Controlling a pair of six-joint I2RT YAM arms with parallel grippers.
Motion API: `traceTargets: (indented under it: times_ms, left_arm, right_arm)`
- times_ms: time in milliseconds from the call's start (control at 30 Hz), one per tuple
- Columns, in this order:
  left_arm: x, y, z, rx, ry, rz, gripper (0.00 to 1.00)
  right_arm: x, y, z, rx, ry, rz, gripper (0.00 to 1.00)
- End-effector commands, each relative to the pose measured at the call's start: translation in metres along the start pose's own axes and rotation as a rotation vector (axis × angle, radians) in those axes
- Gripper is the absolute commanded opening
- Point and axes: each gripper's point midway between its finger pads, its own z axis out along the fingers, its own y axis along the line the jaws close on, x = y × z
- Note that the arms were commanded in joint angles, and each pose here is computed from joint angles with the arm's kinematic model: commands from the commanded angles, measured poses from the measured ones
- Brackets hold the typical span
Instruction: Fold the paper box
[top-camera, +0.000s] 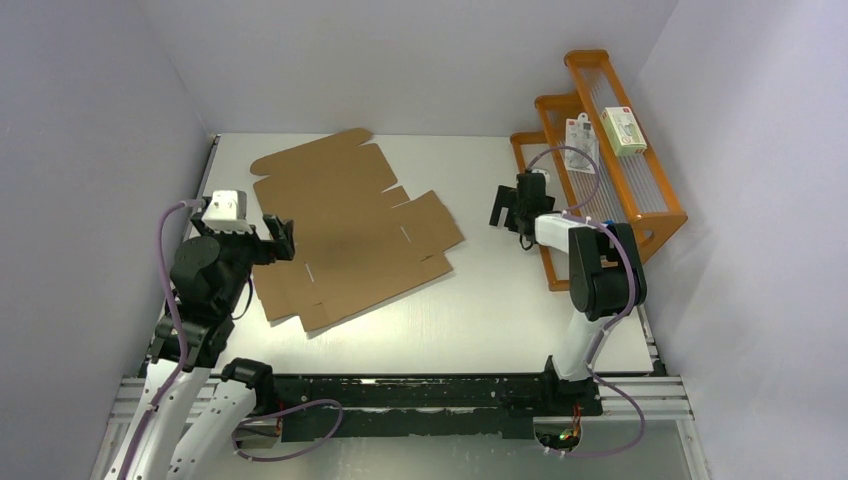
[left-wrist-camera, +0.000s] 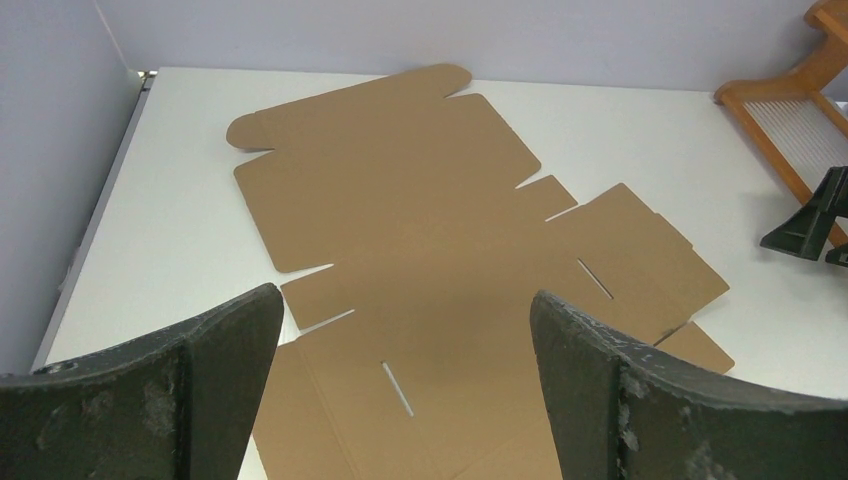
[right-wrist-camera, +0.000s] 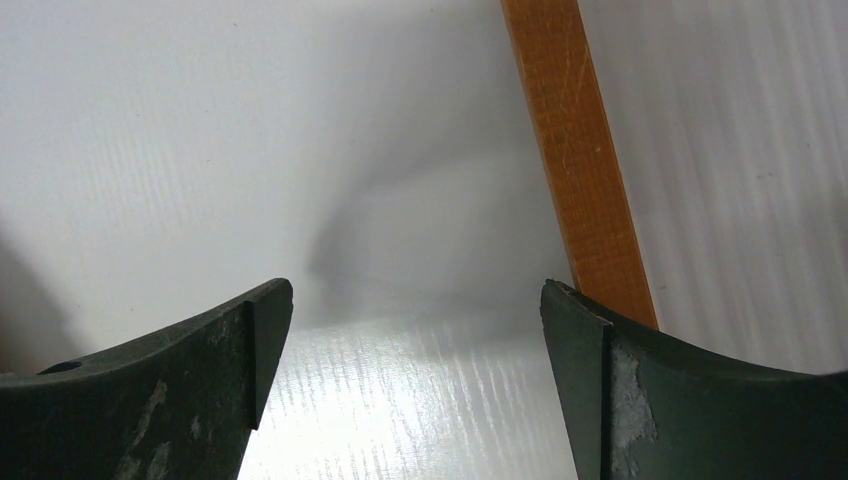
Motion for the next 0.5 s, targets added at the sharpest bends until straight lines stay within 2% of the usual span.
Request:
traceTargets:
  times_ms: [0,233,467]
  left_arm:
    - [0.0,-0.001,0.004,0.001,-0.005,0.01,0.98]
    - [0.007,0.002,0.009,-0.018,0.027,0.009,0.98]
    - [0.019,0.004,0.017,-0.043,0.085,-0.009,0.98]
  right_arm:
    - [-0.007,-0.026,-0.008,0.101,-0.02,0.02,1.0]
    - [-0.008,-0.026,-0.017,0.089,-0.021,0.03,1.0]
    - [-0.019,0.037,-0.057,-0.237,-0.052,0.048,1.0]
